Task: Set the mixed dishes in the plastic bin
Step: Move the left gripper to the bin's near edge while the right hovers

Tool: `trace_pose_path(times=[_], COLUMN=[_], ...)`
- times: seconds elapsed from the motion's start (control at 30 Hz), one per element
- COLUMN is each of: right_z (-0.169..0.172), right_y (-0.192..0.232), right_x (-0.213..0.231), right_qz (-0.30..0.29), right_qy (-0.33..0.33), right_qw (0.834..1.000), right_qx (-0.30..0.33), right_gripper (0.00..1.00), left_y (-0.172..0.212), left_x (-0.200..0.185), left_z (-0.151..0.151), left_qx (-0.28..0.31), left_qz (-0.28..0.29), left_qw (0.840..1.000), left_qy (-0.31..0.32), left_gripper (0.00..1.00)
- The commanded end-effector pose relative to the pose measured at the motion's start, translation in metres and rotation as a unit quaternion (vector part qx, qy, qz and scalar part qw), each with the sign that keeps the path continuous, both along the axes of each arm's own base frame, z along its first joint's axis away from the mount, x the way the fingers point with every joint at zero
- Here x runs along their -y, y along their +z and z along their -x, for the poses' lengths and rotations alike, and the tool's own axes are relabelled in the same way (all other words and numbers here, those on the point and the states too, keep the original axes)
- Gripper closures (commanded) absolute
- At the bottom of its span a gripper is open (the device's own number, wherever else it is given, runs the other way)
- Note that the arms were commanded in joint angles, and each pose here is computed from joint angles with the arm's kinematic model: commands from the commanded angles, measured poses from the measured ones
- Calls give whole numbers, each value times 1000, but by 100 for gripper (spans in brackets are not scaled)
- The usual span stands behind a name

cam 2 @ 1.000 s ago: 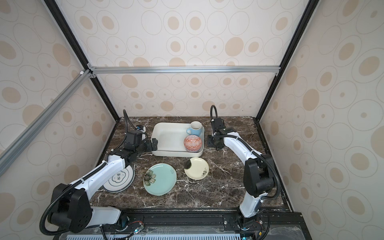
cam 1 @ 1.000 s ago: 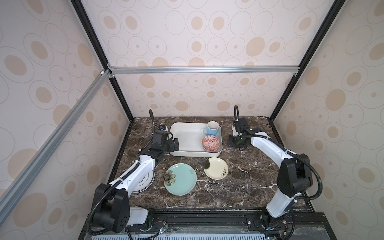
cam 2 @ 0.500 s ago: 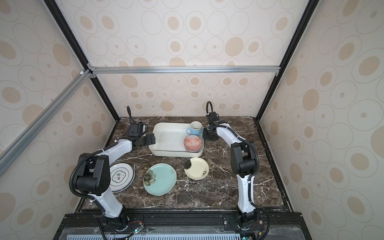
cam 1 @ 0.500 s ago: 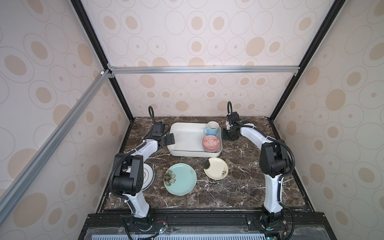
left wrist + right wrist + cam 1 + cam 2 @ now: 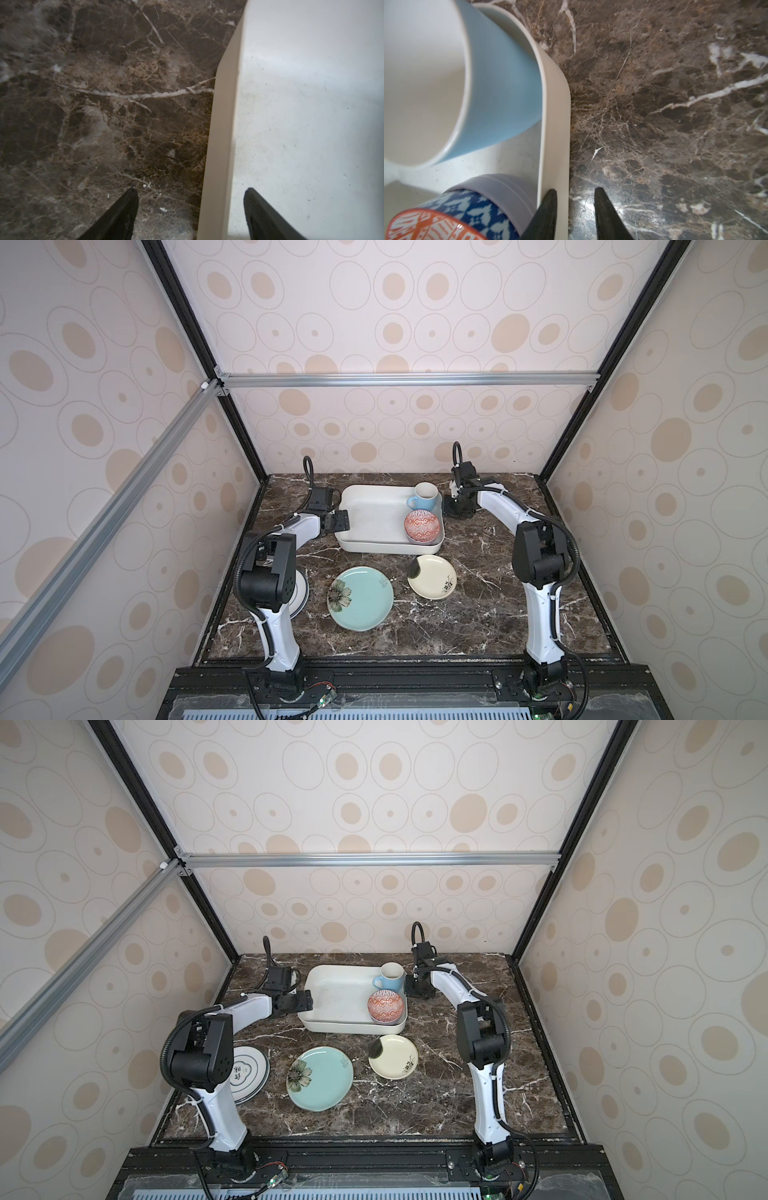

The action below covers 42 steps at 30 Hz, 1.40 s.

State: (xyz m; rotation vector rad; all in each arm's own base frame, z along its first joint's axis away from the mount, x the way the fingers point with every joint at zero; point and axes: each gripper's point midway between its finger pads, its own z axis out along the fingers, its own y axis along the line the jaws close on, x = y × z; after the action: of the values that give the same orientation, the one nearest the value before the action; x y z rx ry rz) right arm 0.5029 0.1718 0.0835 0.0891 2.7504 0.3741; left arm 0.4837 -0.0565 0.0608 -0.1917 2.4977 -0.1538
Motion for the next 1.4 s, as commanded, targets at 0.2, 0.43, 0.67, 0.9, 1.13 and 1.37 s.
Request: trace_pose_path(times=[0.2,0.43,0.67,0.9,1.13,1.37], right_z=[8,12,11,7,3,7], right_y=[27,30,39,31,8,6], right_x=[-5,-5,-9,-19,-22,-12], right_qz=[-12,-18,-34,-36,-25,-3], right_qy=[7,-1,0,11,17,14], right_qw=[1000,999,998,999,1000,1000], right_qx=[23,28,46,36,6,10], right_gripper=[65,65,65,65,73,74], left_y=[13,4,6,7,3,-1], left_x=[5,10,15,16,22,29], left_z=[-8,-7,-8,-7,-4,0], left_qx=[14,4,7,9,1,-2], left_qz=[12,23,24,25,25,26], left_qw=[1000,1000,999,999,999,999], left_qy=[-10,-17,-21,-21,-28,-34], left_gripper=[36,48,50,50,53,55])
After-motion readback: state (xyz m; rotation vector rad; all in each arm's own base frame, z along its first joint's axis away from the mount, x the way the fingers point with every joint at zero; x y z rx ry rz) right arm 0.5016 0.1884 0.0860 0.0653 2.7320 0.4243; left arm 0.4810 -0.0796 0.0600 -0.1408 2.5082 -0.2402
